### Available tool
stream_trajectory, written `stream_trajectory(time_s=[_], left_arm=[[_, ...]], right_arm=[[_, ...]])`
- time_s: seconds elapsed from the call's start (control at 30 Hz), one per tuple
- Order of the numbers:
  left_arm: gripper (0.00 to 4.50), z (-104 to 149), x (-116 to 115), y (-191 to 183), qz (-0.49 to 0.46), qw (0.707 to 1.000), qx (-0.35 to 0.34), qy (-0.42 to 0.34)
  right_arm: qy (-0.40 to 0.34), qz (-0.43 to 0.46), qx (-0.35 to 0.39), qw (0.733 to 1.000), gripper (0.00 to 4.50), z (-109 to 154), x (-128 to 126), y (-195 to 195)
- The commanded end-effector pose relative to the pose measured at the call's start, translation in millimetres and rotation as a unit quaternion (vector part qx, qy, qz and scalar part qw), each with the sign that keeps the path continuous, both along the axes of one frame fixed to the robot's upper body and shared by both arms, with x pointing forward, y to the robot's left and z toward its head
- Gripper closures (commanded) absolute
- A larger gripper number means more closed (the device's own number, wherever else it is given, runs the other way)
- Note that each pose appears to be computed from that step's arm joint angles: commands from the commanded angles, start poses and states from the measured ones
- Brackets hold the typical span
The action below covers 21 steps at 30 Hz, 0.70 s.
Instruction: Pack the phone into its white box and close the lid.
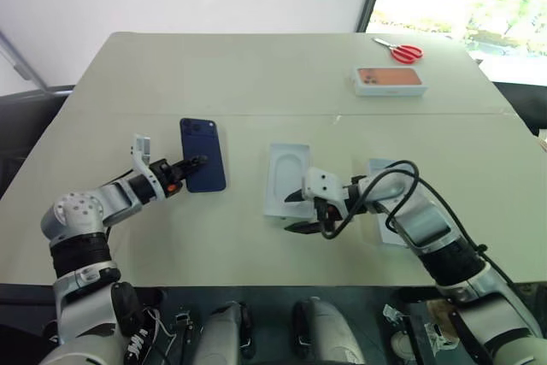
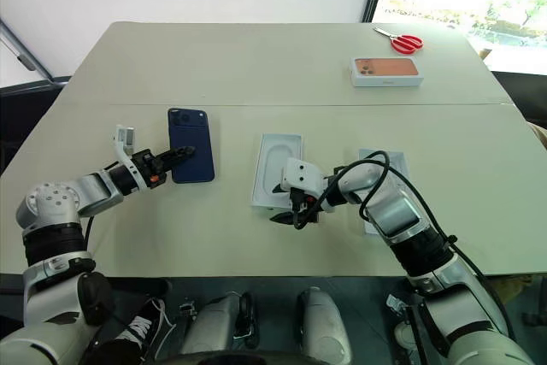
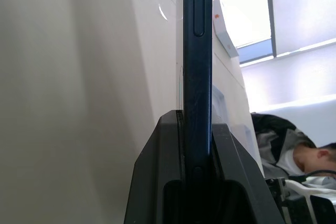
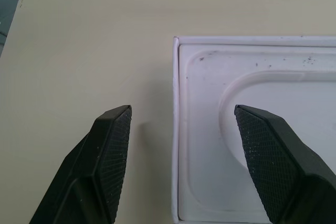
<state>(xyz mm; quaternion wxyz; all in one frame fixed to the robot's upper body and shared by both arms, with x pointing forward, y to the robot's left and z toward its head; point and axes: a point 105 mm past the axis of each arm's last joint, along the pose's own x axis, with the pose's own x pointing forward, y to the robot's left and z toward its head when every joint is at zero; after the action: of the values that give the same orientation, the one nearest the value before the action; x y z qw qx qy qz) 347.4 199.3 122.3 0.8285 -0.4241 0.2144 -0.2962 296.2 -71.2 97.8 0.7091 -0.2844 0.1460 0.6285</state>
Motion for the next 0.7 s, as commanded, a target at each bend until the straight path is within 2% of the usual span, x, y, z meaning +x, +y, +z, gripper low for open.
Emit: stream_trajectory(time_s=[0.03, 0.17, 0.43, 0.53, 0.57, 0.7], left_arm=[[4.50, 25.1, 0.6, -5.4, -0.015, 0.999, -0.008, -0.048], [4.50, 22.4, 0.7, -5.7, -0.012, 0.999, -0.008, -0.044], [4.50, 17.7, 1.0, -5.7, -0.010, 0.999, -0.002, -0.038], [4.50, 15.5, 0.6, -6.6, -0.011, 0.999, -0.001, -0.035], [4.50, 15.2, 0.2, -7.0, -0.012, 0.999, -0.001, -0.034], [4.50, 14.6, -0.5, -7.4, -0.014, 0.999, 0.001, -0.035]], right_arm=[[-0.017, 0.004, -0.001, 1.000, 1.24, 2.4, 0.6, -1.2], [-0.021, 0.000, -0.006, 1.000, 2.39, -0.4, 3.2, -2.7], [-0.016, 0.004, 0.001, 1.000, 2.39, -1.5, 2.8, 2.0], [-0.020, 0.001, -0.002, 1.000, 3.20, -2.2, 5.0, 1.7], [-0.024, 0.000, -0.006, 1.000, 3.59, -2.8, 6.3, 0.9], [-0.028, -0.002, -0.007, 1.000, 3.59, -3.6, 8.0, 1.4]])
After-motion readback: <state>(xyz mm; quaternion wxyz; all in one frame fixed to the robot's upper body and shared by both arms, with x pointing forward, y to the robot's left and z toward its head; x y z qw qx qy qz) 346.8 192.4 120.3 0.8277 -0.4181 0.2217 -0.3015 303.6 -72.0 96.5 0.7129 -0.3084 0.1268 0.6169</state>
